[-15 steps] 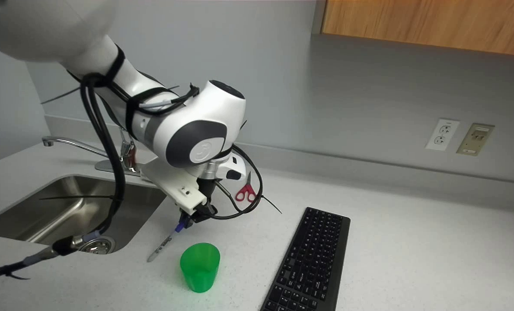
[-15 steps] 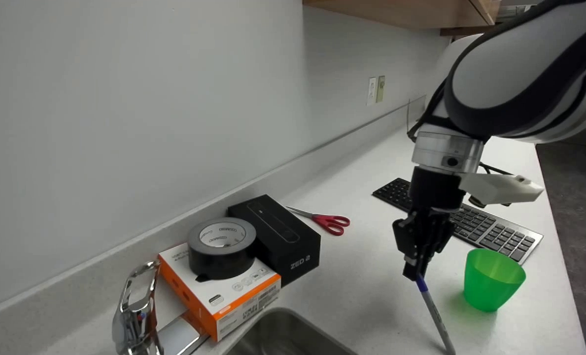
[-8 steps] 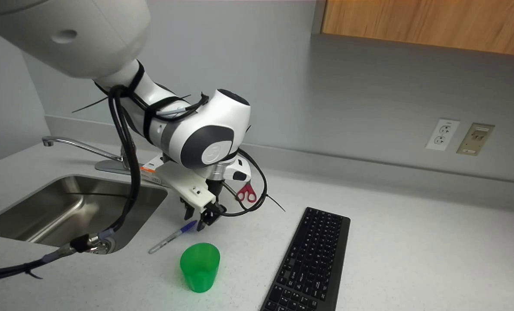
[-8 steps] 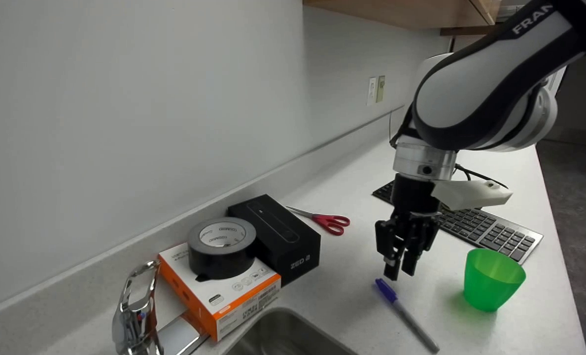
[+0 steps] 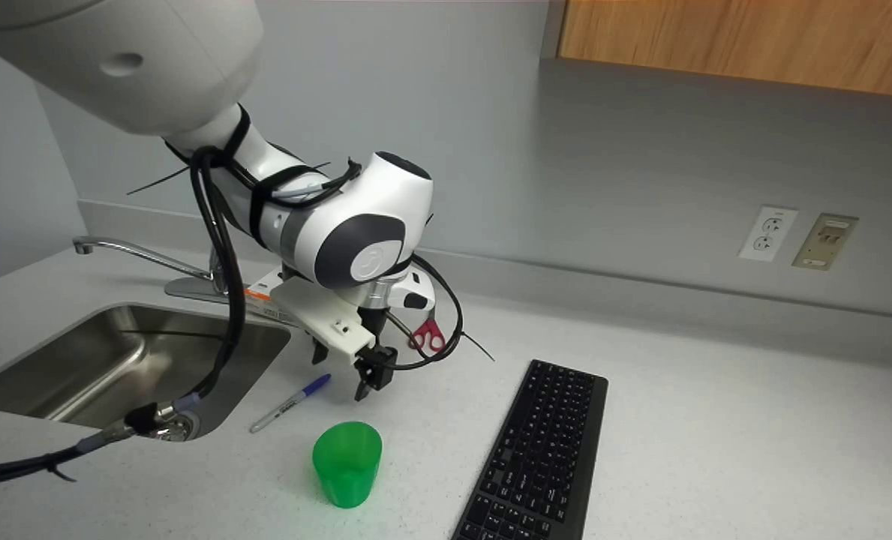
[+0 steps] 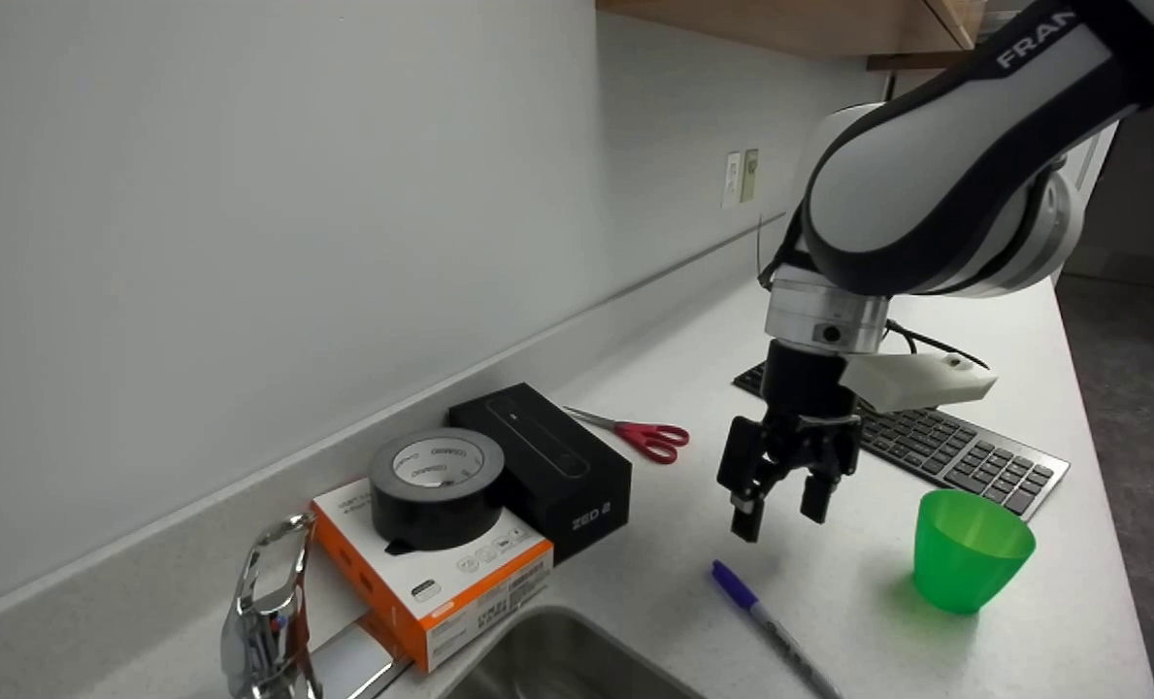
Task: Remove the marker from the mug cup and place it on the table
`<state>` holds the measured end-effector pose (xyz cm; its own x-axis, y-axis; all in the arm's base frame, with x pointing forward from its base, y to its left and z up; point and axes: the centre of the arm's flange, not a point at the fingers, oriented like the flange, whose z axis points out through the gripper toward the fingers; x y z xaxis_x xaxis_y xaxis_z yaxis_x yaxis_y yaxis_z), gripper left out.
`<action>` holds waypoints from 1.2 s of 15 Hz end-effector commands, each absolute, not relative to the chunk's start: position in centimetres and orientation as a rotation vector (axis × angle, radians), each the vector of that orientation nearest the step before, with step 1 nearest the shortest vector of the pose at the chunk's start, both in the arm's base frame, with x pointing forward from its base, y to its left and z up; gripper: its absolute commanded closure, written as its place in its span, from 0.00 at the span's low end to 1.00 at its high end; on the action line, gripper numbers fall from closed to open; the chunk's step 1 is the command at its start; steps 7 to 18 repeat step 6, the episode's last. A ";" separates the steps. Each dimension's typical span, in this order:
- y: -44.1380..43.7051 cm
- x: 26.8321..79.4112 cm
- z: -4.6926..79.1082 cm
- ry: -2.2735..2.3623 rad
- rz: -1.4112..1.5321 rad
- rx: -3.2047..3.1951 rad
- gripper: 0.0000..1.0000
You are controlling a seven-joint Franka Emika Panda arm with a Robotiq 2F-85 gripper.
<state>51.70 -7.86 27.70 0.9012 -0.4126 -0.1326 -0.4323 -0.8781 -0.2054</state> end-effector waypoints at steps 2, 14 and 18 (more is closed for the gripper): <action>-7.9 51.8 27.8 0.639 0.122 -2.836 0.00; -7.7 51.7 27.7 0.636 0.126 -2.836 0.00; -7.7 51.7 27.7 0.636 0.126 -2.836 0.00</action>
